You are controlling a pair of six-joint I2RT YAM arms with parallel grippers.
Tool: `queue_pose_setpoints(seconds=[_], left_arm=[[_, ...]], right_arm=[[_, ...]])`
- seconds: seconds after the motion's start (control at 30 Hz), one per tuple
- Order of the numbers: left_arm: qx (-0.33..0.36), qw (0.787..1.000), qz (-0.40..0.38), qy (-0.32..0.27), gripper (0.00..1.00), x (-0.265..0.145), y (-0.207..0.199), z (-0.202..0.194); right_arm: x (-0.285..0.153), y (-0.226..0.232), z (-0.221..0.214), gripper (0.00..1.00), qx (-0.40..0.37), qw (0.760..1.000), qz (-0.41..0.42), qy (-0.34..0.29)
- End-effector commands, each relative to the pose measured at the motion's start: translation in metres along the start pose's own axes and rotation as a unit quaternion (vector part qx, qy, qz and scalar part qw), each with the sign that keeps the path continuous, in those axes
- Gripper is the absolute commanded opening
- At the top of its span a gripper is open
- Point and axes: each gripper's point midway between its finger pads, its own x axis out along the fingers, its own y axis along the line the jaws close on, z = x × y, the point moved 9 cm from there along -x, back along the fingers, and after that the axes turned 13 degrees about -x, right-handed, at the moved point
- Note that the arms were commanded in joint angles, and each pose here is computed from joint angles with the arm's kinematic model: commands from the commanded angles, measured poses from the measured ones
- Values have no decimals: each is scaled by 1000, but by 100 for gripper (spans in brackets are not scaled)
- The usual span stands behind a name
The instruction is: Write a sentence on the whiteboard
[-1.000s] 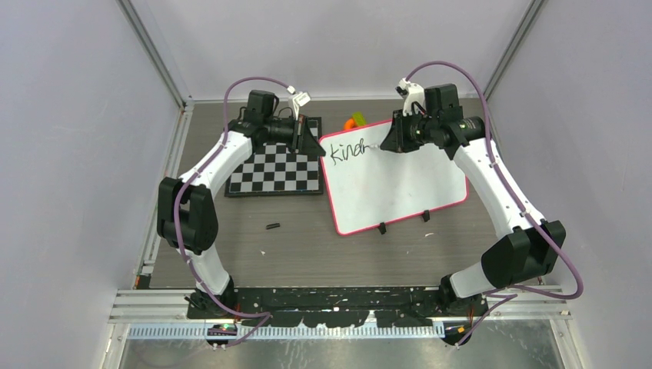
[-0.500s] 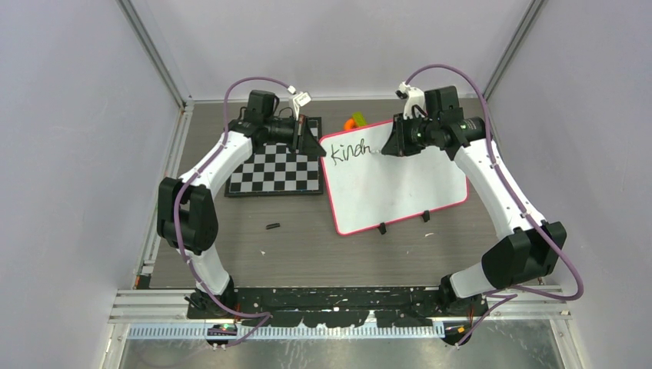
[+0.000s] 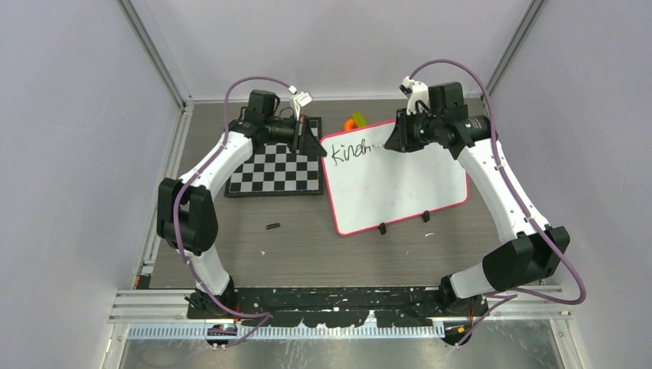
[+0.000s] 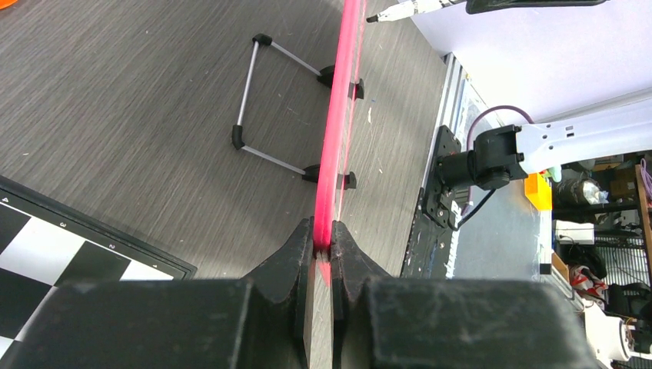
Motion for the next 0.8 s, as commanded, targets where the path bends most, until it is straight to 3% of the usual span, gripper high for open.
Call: queue_pose_setpoints(seconds=[0.0,0.43,0.77], left_arm=[[28,999,-14,6,0,-1,-17,-2],[28,999,-15,7,0,-1,-16,-2],[29,999,-16,7,0,-1,-16,-2]], right_arm=[[-3,-3,12,0,-14,1000,-9,-19],[-8,-14,15,0,-25,997,-63,-20],[-2,-10,24,0,-18,999,-36,-28]])
